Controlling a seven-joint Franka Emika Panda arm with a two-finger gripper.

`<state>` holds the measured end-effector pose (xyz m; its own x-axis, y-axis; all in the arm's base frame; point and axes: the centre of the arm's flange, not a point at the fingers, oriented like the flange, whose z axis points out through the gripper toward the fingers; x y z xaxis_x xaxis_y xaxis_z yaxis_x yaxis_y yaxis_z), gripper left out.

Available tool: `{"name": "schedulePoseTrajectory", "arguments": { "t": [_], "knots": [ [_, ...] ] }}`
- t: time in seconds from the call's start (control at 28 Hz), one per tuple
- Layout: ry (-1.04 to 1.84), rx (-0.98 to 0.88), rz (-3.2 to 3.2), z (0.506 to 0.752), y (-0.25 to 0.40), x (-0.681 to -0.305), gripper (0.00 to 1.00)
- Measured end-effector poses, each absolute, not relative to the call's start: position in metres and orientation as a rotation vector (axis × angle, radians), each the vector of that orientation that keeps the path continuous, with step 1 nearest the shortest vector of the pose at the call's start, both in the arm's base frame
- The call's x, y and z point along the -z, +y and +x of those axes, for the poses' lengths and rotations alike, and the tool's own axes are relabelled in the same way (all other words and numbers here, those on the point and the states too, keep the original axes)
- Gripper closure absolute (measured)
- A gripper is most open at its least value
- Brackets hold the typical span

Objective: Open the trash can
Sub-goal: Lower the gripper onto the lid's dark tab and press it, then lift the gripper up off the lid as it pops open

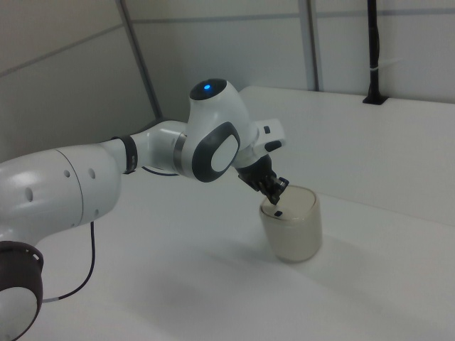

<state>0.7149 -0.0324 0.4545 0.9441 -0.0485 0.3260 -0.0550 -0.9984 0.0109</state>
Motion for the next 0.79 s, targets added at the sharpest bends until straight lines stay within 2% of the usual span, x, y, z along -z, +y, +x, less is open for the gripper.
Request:
{"name": "schedulePoseTrajectory", "arguments": {
  "t": [0.79],
  "knots": [
    [-0.1,-0.482,3.058,0.717,-0.053,-0.439,0.99]
  ]
}}
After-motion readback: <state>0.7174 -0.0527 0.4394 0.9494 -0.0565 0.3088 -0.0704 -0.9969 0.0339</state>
